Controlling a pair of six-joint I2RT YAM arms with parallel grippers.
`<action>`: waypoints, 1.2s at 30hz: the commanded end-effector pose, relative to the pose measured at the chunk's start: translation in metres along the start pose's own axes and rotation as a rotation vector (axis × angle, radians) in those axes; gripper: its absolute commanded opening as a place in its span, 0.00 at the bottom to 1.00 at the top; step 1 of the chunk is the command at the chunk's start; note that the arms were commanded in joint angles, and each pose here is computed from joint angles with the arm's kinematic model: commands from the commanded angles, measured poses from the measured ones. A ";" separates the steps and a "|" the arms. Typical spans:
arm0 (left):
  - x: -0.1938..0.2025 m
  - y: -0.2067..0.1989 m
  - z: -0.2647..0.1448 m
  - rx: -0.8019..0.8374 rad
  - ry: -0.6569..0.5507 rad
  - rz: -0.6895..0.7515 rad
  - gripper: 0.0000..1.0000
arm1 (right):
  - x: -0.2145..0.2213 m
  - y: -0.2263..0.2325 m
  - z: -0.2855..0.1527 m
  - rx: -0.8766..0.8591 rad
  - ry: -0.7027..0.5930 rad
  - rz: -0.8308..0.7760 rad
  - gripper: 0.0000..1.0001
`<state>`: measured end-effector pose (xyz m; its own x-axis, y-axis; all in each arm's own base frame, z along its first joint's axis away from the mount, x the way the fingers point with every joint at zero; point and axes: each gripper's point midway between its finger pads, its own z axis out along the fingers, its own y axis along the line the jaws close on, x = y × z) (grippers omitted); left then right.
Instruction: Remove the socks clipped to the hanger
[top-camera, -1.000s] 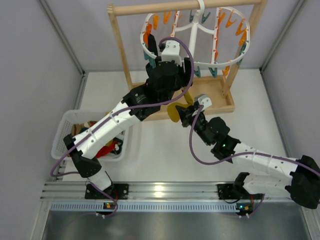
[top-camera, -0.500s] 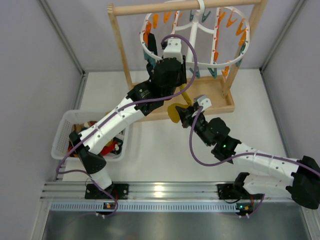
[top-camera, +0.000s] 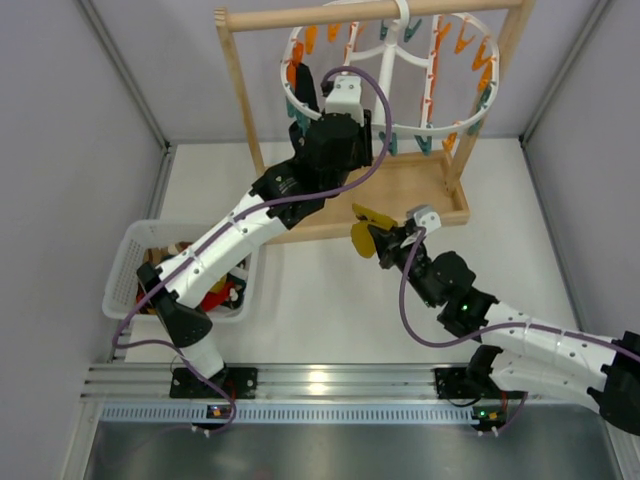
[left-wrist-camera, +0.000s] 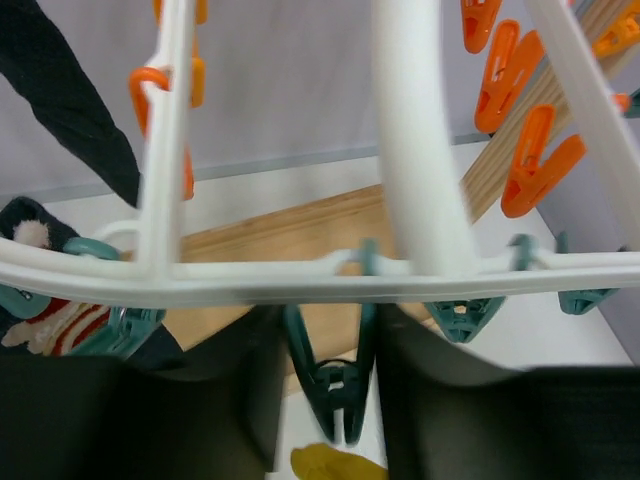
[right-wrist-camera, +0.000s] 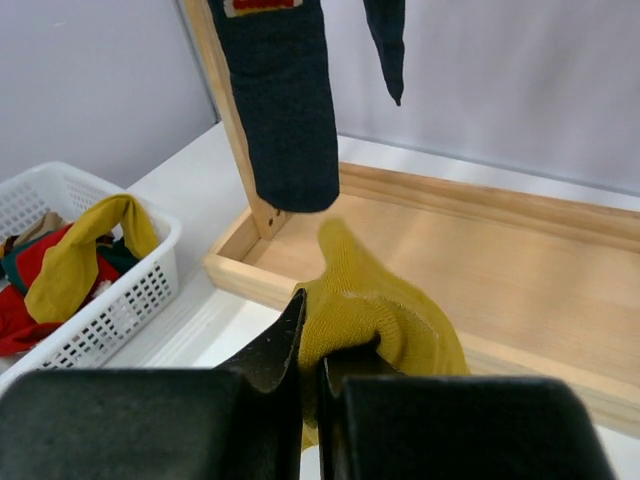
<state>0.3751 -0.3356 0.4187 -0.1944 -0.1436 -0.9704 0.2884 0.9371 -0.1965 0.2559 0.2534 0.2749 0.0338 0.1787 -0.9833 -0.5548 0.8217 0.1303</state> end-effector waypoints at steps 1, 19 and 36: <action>-0.032 -0.002 -0.016 0.051 -0.067 -0.080 0.48 | -0.003 -0.002 -0.011 0.018 -0.005 0.035 0.00; -0.001 0.095 -0.115 -0.069 -0.069 -0.010 0.99 | 0.044 0.017 -0.016 -0.090 0.197 0.013 0.00; 0.042 0.298 -0.216 -0.695 -0.033 -0.072 0.99 | 0.042 0.212 0.065 -0.542 0.285 0.052 0.00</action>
<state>0.2544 -0.0116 0.3561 -0.1627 -0.1647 -0.9728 -0.3305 0.9381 -0.1035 0.2110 0.4295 0.2472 -0.2064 -0.0469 -0.9773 -0.8439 0.5140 0.1536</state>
